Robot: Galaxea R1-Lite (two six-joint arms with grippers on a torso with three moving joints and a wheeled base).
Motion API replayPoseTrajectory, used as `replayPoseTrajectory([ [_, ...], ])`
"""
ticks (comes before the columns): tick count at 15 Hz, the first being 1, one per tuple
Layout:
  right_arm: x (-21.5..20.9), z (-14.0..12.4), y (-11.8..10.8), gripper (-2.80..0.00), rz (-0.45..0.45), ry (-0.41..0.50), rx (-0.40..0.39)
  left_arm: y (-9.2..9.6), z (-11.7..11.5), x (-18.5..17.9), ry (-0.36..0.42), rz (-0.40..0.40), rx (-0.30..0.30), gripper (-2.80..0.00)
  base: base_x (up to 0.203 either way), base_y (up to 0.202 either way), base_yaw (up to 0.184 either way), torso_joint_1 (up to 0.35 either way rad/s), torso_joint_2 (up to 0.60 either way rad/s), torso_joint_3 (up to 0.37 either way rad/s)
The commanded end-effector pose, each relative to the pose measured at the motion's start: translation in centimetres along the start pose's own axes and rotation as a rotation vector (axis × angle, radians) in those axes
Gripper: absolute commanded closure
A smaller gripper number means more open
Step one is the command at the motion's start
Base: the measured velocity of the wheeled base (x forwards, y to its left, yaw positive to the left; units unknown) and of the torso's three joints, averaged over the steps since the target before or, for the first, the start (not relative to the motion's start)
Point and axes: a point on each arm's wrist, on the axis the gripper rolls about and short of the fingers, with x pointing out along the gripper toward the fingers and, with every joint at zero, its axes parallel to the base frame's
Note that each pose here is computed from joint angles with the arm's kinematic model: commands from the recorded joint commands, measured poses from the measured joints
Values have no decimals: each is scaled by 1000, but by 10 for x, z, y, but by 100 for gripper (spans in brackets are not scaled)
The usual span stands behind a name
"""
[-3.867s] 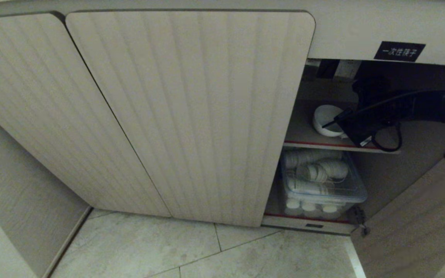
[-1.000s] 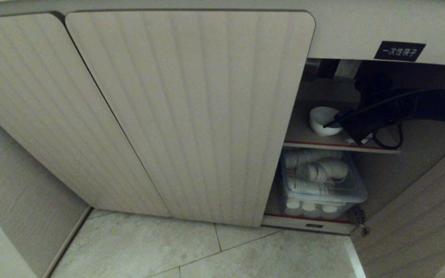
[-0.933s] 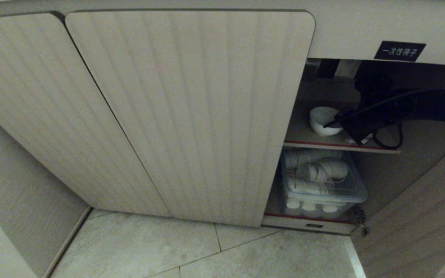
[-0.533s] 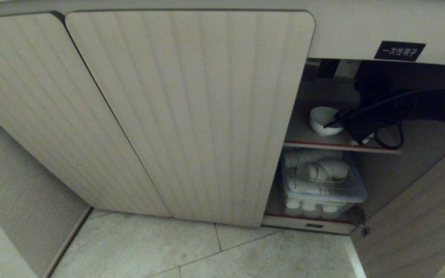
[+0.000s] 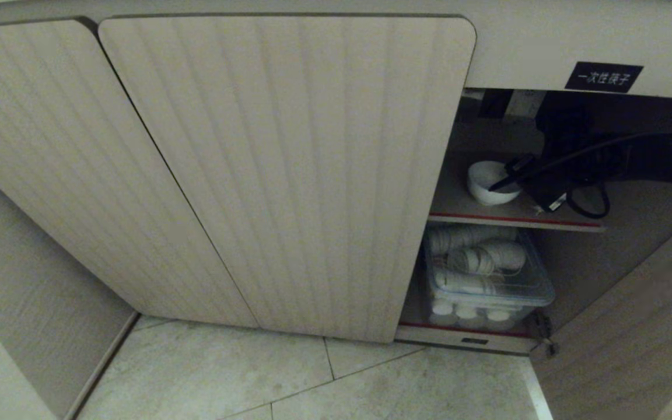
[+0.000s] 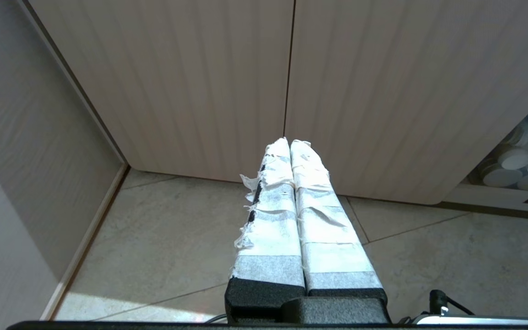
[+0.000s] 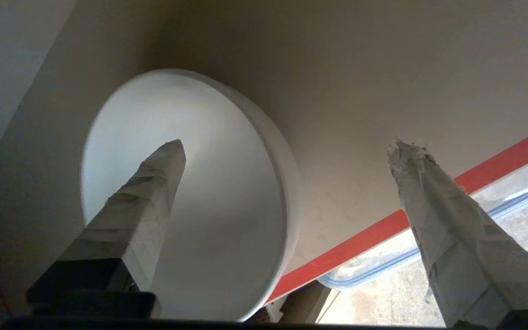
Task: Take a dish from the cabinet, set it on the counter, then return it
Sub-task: Put it back into the cabinet, then close the cabinet door
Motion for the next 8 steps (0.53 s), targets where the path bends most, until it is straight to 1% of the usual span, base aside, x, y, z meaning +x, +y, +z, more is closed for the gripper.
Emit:
replayPoseTrajectory([
  [1,-6,3,2,-280,-1,-24,5,0,0,0,-1,1,-1,0,0,0,0,0,0,0],
  [4,-11,5,4,-280,6,-60,-1,0,0,0,0,1,-1,0,0,0,0,0,0,0],
  [6,-13,1,1,-280,7,-96,-75,0,0,0,0,1,-1,0,0,0,0,0,0,0],
  [8,-17,2,1,-280,42,-147,-130,0,0,0,0,1,-1,0,0,0,0,0,0,0],
])
